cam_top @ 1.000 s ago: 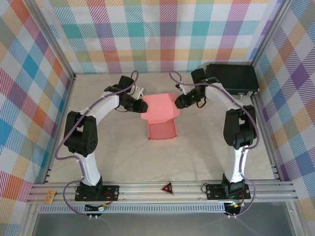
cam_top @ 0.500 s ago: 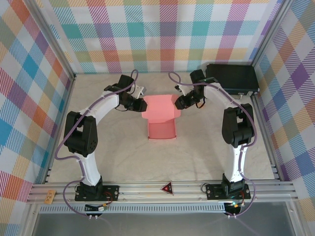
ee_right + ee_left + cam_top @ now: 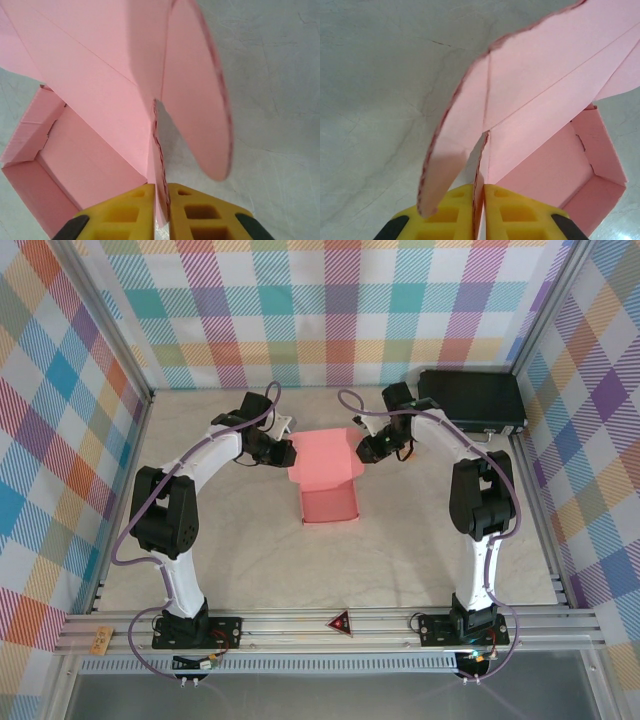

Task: Fold the paper box

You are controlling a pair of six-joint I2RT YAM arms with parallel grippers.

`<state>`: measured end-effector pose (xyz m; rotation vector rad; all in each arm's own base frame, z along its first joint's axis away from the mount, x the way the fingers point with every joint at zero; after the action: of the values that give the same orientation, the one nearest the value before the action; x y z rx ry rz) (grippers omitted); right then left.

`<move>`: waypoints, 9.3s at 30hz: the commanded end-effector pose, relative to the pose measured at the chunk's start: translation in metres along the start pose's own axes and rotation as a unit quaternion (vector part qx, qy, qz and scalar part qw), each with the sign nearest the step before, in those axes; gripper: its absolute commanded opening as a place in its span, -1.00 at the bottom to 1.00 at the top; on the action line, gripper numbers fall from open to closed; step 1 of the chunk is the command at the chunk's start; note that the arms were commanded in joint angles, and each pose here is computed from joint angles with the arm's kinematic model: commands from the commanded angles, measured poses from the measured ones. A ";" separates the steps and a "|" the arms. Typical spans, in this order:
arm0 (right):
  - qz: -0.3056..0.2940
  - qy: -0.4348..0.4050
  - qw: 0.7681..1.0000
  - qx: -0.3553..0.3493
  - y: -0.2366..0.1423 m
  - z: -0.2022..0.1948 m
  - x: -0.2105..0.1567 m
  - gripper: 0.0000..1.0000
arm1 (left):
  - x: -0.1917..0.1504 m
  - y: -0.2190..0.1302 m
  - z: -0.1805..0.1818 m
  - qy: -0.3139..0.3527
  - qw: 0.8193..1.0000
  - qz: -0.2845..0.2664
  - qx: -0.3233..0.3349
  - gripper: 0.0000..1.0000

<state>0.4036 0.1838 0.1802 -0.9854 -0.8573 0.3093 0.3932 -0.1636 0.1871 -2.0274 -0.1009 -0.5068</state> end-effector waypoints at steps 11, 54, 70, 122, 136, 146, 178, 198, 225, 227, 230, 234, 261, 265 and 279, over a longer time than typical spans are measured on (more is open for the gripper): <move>-0.049 -0.009 0.998 -0.045 -0.016 0.017 0.007 -0.92 | 0.017 -0.010 -0.007 0.002 0.999 -0.038 0.022 -0.77; -0.187 0.067 0.940 -0.278 -0.007 0.037 0.006 -0.92 | 0.015 -0.003 -0.023 -0.047 0.976 -0.202 0.069 -0.66; -0.186 0.043 0.927 -0.324 -0.007 0.039 0.005 -0.93 | 0.012 -0.012 -0.021 -0.055 0.971 -0.215 0.086 -0.53; -0.114 0.064 0.980 -0.150 -0.036 0.036 0.010 0.00 | 0.037 -0.017 0.006 0.023 0.990 -0.140 0.009 0.26; -0.089 0.084 0.985 -0.122 -0.020 0.014 0.011 -0.01 | 0.047 0.006 0.012 0.038 0.995 -0.089 -0.036 0.28; -0.083 0.081 0.987 -0.108 -0.011 0.009 0.014 -0.21 | 0.055 0.010 0.015 0.040 0.994 -0.092 -0.038 0.17; -0.064 0.080 0.988 -0.116 -0.007 0.003 0.017 -0.72 | 0.059 0.002 0.014 0.036 0.994 -0.096 -0.028 -0.40; -0.093 0.091 0.978 -0.165 -0.013 0.008 0.025 -0.89 | 0.046 -0.014 0.003 0.001 0.986 -0.168 -0.020 -0.72; -0.182 0.110 0.932 -0.293 0.005 0.050 0.027 -0.88 | 0.003 -0.012 -0.011 -0.071 0.951 -0.298 0.043 -0.77; -0.186 0.112 0.929 -0.300 0.008 0.052 0.027 -0.88 | 0.000 -0.009 -0.011 -0.076 0.950 -0.301 0.043 -0.75; -0.190 0.113 0.923 -0.314 0.013 0.056 0.027 -0.88 | -0.004 -0.006 -0.011 -0.080 0.948 -0.306 0.046 -0.74; -0.196 0.112 0.917 -0.328 0.017 0.060 0.027 -0.88 | -0.008 -0.003 -0.010 -0.085 0.945 -0.312 0.051 -0.74; -0.214 0.123 0.898 -0.364 0.025 0.081 0.018 -0.89 | -0.027 0.005 -0.019 -0.104 0.948 -0.300 0.032 -0.66; -0.215 0.126 0.896 -0.367 0.026 0.086 0.016 -0.90 | -0.030 0.006 -0.021 -0.108 0.947 -0.302 0.035 -0.71; -0.222 0.134 0.889 -0.377 0.030 0.094 0.012 -0.94 | -0.042 0.014 -0.022 -0.118 0.944 -0.303 0.049 -0.83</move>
<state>0.3490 0.2619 0.1758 -1.4852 -0.9267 -0.5503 0.3595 -0.1797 0.1653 -1.9243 -0.8878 -0.6087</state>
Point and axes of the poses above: each hand's point on the last joint's axis, 136 mm out from that joint toward the fingers, its own y axis out along the fingers, its own z axis along the line the jaws close on, x = y × z, the point moved 8 cm from there along -y, back along the fingers, and after that the axes turned 6 degrees about -y, right-handed, at the moved point
